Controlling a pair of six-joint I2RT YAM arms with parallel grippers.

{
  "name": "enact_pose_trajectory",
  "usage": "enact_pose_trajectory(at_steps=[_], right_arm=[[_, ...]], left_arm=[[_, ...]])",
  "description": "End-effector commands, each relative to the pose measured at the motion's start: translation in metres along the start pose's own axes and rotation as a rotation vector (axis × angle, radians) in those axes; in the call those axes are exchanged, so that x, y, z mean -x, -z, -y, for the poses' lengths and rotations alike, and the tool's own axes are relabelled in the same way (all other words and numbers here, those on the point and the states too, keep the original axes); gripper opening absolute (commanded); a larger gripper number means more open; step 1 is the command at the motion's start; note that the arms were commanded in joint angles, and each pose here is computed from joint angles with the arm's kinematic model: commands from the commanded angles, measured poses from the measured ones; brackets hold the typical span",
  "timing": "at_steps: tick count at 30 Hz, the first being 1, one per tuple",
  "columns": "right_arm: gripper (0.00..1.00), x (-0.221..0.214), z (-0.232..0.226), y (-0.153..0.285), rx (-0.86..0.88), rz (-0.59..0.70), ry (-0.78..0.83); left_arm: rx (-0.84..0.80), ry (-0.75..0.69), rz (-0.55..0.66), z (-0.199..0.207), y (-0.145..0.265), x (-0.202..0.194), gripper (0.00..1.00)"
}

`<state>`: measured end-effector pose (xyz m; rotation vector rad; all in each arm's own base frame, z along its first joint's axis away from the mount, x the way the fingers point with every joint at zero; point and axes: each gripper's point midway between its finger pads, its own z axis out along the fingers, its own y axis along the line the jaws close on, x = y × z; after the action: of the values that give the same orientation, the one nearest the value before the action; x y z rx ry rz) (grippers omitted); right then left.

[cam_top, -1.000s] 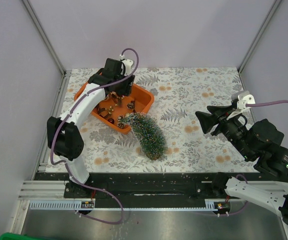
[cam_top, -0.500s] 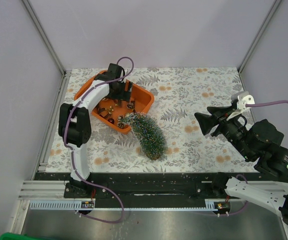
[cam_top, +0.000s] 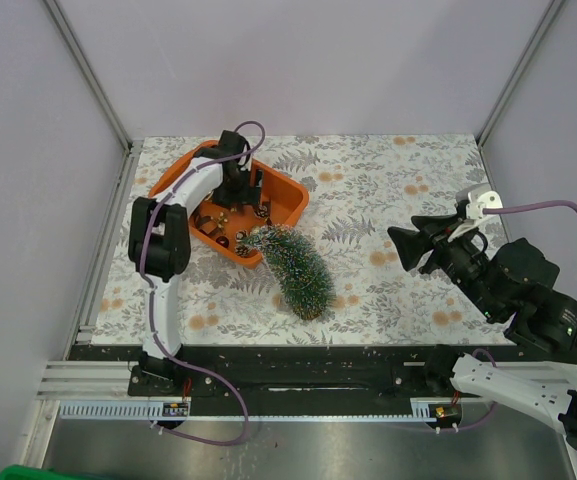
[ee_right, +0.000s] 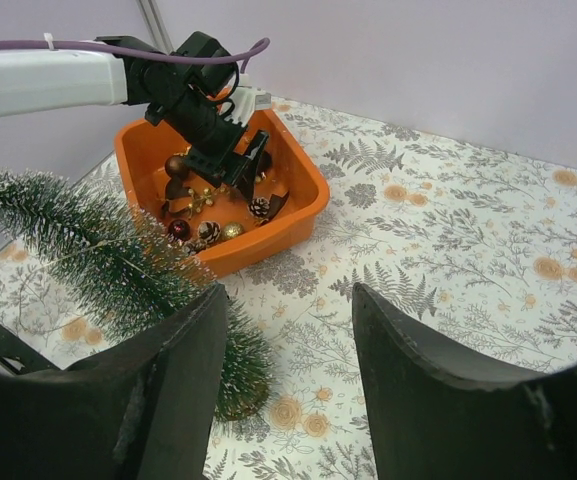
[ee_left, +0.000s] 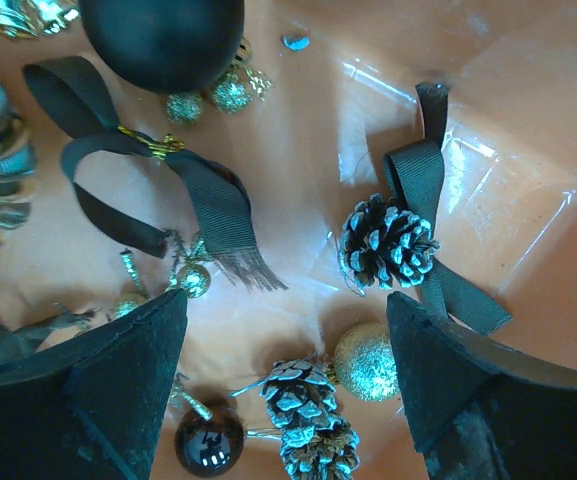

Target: Decorate the small christmas tree

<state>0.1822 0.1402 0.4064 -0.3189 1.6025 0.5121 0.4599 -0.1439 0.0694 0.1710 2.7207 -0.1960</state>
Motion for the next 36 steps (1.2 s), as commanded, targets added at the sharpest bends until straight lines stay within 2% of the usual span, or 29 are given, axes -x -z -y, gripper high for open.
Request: enact_pose_trajectory(at_steps=[1,7,8,11,13,14,16,20,24,25,27,28,31,33,36], right_arm=[[0.60,0.000,0.006,-0.005,-0.039,0.005,0.003],[0.60,-0.005,0.007,-0.008,-0.050,-0.007,0.018],[0.60,-0.006,0.007,-0.008,-0.052,-0.010,0.020],[0.60,-0.008,0.007,-0.010,-0.054,-0.011,0.021],[0.59,-0.010,0.007,-0.011,-0.055,-0.018,0.026],[0.59,-0.011,0.007,-0.012,-0.055,-0.019,0.026],[0.59,-0.013,0.006,-0.013,-0.053,-0.025,0.029],[0.59,-0.017,0.006,-0.014,-0.054,-0.035,0.033],[0.59,-0.021,0.005,-0.017,-0.053,-0.046,0.040],[0.59,-0.023,0.004,-0.017,-0.047,-0.050,0.041],[0.59,-0.025,0.004,-0.019,-0.047,-0.052,0.042],[0.59,-0.027,0.004,-0.020,-0.048,-0.054,0.043],[0.59,-0.031,0.003,-0.022,-0.045,-0.059,0.040],[0.59,-0.034,0.002,-0.023,-0.041,-0.060,0.035],[0.59,-0.036,0.000,-0.023,-0.033,-0.055,0.019]], left_arm=[[-0.044,0.063,-0.014,0.010,0.001,0.005,0.84],[-0.095,0.105,-0.088,0.011,-0.012,-0.004,0.83],[-0.100,0.104,-0.094,0.011,-0.013,-0.004,0.80],[-0.097,0.106,-0.116,0.011,-0.018,-0.007,0.65],[-0.098,0.103,-0.123,0.011,-0.020,-0.008,0.47],[-0.103,0.097,-0.120,0.011,-0.019,-0.006,0.42],[-0.123,0.083,-0.116,0.014,-0.015,-0.005,0.38],[-0.141,0.064,-0.067,0.018,0.005,0.001,0.36],[-0.071,0.039,-0.007,0.005,0.017,0.007,0.36],[-0.044,0.025,0.009,-0.001,0.021,0.010,0.39],[-0.022,0.005,0.019,-0.002,0.024,0.009,0.57],[0.001,-0.003,0.028,-0.003,0.027,0.010,0.63],[0.038,-0.017,0.044,-0.003,0.029,0.012,0.75],[0.040,-0.001,0.039,-0.003,0.023,0.012,0.90],[0.031,0.024,-0.006,0.000,0.016,0.011,0.95]])
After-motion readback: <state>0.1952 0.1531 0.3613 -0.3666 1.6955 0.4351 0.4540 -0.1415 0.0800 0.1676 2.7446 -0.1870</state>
